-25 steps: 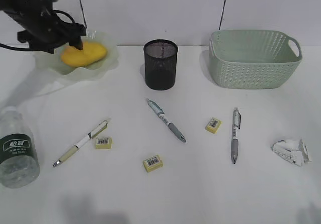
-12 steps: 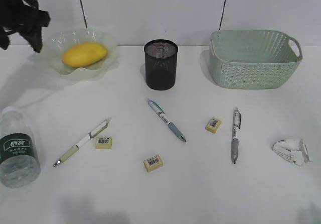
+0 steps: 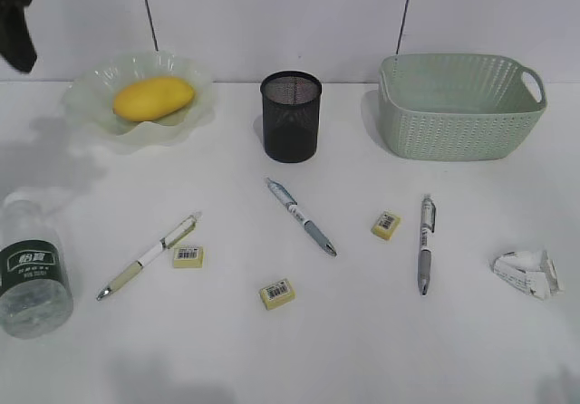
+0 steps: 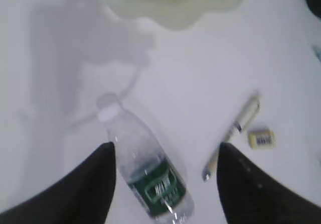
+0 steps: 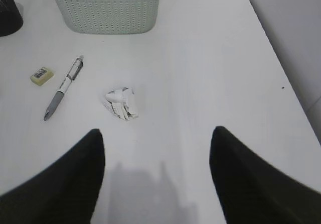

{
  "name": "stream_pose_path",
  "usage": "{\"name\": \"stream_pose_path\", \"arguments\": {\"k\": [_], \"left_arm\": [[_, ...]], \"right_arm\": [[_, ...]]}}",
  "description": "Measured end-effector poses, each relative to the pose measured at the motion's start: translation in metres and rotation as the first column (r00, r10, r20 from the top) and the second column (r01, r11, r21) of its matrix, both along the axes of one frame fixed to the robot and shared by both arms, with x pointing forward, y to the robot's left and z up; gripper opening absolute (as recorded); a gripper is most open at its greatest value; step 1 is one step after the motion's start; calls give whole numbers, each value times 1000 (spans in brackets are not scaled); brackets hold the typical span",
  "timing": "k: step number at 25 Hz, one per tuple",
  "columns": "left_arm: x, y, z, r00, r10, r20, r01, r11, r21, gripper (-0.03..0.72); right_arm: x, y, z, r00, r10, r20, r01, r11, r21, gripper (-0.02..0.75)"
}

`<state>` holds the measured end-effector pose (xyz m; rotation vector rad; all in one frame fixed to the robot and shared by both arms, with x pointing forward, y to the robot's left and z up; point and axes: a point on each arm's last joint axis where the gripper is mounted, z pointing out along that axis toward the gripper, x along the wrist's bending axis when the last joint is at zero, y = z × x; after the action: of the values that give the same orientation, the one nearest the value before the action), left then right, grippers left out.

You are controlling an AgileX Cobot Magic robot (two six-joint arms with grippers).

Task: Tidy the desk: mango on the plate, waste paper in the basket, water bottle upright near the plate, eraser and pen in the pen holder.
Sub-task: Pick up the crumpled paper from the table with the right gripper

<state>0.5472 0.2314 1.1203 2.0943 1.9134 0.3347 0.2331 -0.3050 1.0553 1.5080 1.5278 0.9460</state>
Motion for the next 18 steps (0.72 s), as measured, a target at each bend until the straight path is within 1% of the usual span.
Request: {"name": "stream_pose_path", "arguments": {"k": [2, 6, 7, 10, 14, 18], "left_arm": [[-23, -3, -3, 1000, -28, -13, 28, 1000, -4, 479], [-66, -10, -21, 995, -95, -34, 95, 995, -6, 477], [-75, -10, -27, 993, -108, -46, 107, 994, -5, 477], [-103, -4, -37, 992, -122, -40, 122, 993, -11, 477], [-141, 10, -41, 992, -124, 20, 124, 992, -24, 477], [-178, 23, -44, 983, -122, 134, 130, 990, -49, 477]], "right_arm": [[0, 0, 0, 1000, 0, 0, 0, 1000, 0, 522], [0, 0, 0, 1000, 0, 0, 0, 1000, 1, 522], [0, 0, 0, 1000, 0, 0, 0, 1000, 1, 522], [0, 0, 0, 1000, 0, 0, 0, 1000, 1, 522], [0, 0, 0, 1000, 0, 0, 0, 1000, 2, 522], [0, 0, 0, 1000, 0, 0, 0, 1000, 2, 522]]}}
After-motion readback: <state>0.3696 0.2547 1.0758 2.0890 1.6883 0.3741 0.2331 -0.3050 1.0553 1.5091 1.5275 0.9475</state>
